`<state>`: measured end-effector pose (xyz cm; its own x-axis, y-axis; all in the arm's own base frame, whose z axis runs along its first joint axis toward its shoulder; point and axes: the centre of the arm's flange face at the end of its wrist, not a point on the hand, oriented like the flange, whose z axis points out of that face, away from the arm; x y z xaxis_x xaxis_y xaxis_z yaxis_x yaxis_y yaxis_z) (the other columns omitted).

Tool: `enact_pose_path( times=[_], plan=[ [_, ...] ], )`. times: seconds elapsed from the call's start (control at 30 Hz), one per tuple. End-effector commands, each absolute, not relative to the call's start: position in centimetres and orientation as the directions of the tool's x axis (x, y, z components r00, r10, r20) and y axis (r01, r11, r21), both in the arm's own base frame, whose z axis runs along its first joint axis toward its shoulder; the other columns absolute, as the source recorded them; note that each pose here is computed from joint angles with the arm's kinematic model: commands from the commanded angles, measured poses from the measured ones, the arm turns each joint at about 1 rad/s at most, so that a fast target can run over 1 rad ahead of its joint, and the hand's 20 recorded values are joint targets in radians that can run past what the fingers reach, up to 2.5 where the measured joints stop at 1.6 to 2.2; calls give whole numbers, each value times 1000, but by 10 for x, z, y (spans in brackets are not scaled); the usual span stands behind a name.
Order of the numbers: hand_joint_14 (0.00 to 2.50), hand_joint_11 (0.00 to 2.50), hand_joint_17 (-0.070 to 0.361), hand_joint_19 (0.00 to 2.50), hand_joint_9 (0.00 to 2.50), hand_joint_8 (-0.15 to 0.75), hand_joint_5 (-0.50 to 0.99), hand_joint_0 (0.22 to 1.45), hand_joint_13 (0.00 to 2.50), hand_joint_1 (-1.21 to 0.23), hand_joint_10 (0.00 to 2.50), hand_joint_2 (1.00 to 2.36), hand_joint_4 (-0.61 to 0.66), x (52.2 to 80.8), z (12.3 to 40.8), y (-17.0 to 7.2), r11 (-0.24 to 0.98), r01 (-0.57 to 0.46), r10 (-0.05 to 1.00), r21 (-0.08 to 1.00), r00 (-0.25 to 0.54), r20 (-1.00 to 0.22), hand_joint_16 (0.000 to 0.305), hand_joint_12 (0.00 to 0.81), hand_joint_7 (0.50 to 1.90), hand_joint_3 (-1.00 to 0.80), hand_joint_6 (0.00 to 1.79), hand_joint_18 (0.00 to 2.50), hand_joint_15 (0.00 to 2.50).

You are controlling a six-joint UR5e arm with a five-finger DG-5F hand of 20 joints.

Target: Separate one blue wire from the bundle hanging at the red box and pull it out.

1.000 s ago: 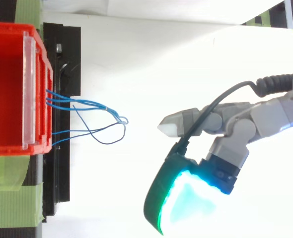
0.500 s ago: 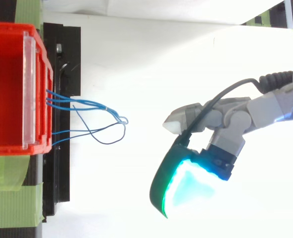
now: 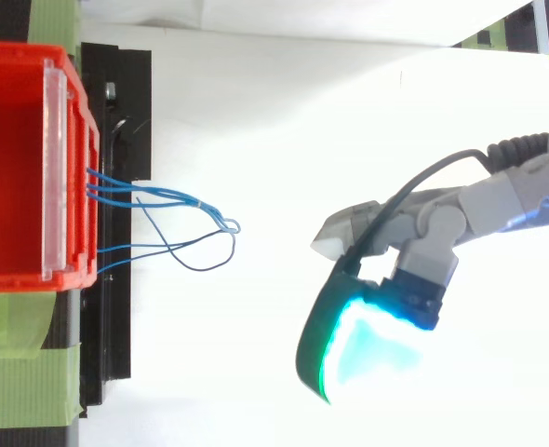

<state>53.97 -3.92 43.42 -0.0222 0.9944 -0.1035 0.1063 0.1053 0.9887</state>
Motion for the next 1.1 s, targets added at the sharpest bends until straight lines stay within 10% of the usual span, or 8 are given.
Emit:
enact_pose_path(
  times=[0.0,0.4,0.83,1.07],
  plan=[
    [4,0,138,38,240,307,-185,524,153,-680,0,1000,330,533,429,-43,254,161,967,954,-24,-253,61,380,839,-500,503,134,138],
    [3,0,135,38,257,309,-180,524,165,-720,0,1000,340,528,426,-46,820,178,568,545,-125,-814,60,383,847,-500,502,167,139],
    [3,0,136,20,285,314,-172,528,187,-730,0,1000,342,520,404,-57,886,261,427,384,-133,-894,60,386,860,-500,503,204,120],
    [5,0,135,31,293,316,-169,530,189,-714,0,1000,344,519,359,-62,863,281,438,419,-8,-899,60,386,867,-500,503,207,127]
  ],
)
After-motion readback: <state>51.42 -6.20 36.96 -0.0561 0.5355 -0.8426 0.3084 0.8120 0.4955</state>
